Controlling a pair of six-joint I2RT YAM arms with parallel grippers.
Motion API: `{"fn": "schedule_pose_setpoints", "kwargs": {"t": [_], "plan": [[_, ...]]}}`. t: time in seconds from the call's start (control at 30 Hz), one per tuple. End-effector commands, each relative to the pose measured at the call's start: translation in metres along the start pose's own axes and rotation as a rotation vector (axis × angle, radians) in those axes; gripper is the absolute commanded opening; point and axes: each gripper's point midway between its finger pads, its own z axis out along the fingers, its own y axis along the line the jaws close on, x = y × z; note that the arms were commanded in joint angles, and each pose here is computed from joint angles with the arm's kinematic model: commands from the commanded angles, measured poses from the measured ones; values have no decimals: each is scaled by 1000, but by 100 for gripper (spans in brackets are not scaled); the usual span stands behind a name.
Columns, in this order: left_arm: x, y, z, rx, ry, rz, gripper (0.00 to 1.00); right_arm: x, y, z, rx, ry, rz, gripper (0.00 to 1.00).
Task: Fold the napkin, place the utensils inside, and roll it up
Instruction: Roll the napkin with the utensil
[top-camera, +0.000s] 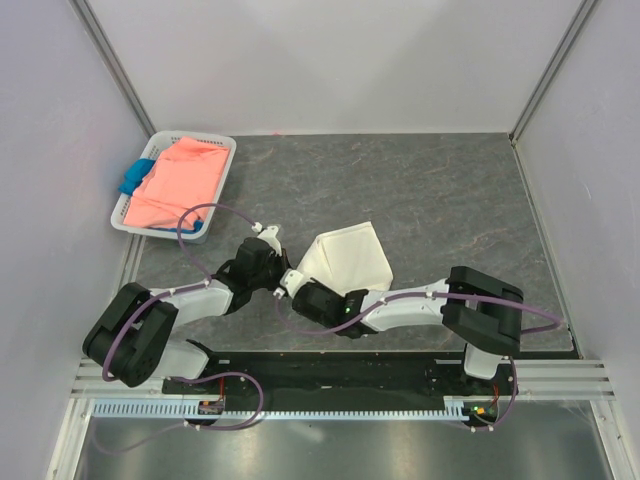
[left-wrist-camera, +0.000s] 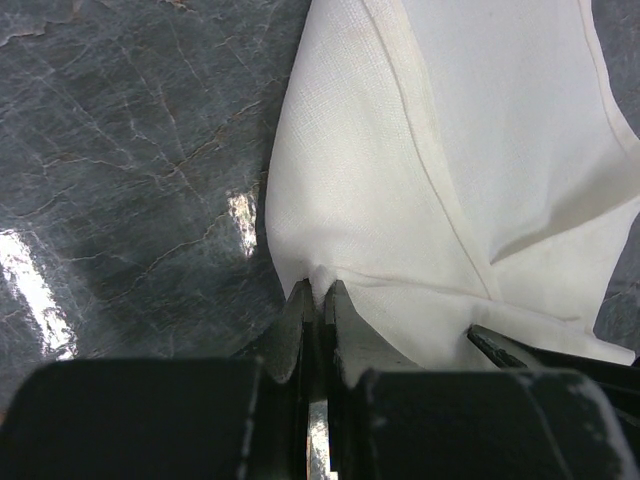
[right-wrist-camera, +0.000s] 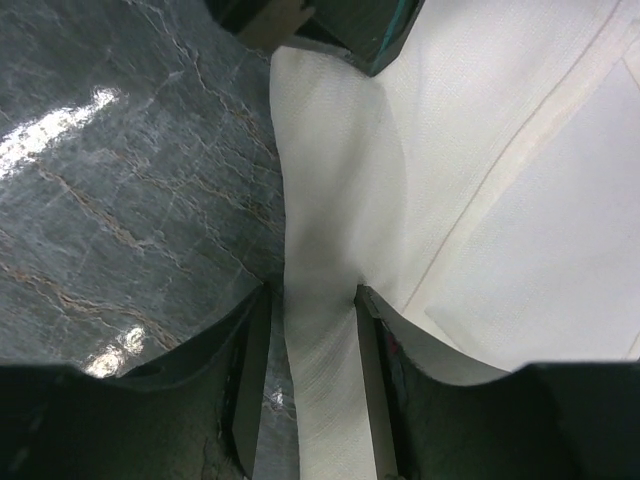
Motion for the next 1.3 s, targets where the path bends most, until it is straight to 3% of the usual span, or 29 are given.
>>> {"fn": "schedule_pose_setpoints", "kwargs": {"t": [0.0, 0.07, 0.17, 0.37, 0.47, 0.73, 0.97, 1.27], "plan": [[10, 5, -2, -2, 35, 44, 7, 36, 9, 12, -91, 111, 16, 46], [8, 3, -4, 12, 25, 42, 11, 45, 13, 14, -122, 143, 22, 42], [5, 3, -8, 2, 1, 28, 26, 57, 22, 16, -195, 192, 44, 36], [-1, 20, -21, -125, -55, -84, 76, 79, 43, 15, -343, 297, 74, 23], [-3, 23, -29, -145, -91, -121, 86, 79, 54, 8, -438, 319, 119, 18], [-4, 43, -57, -236, -210, -189, 90, 56, 68, -21, -677, 293, 245, 12], [-15, 11, -77, -15, -330, -105, 92, 41, 70, -32, -857, 298, 359, 11], [3, -20, -73, 194, -279, -9, 91, 27, 62, -41, -1075, 331, 542, 11]]}}
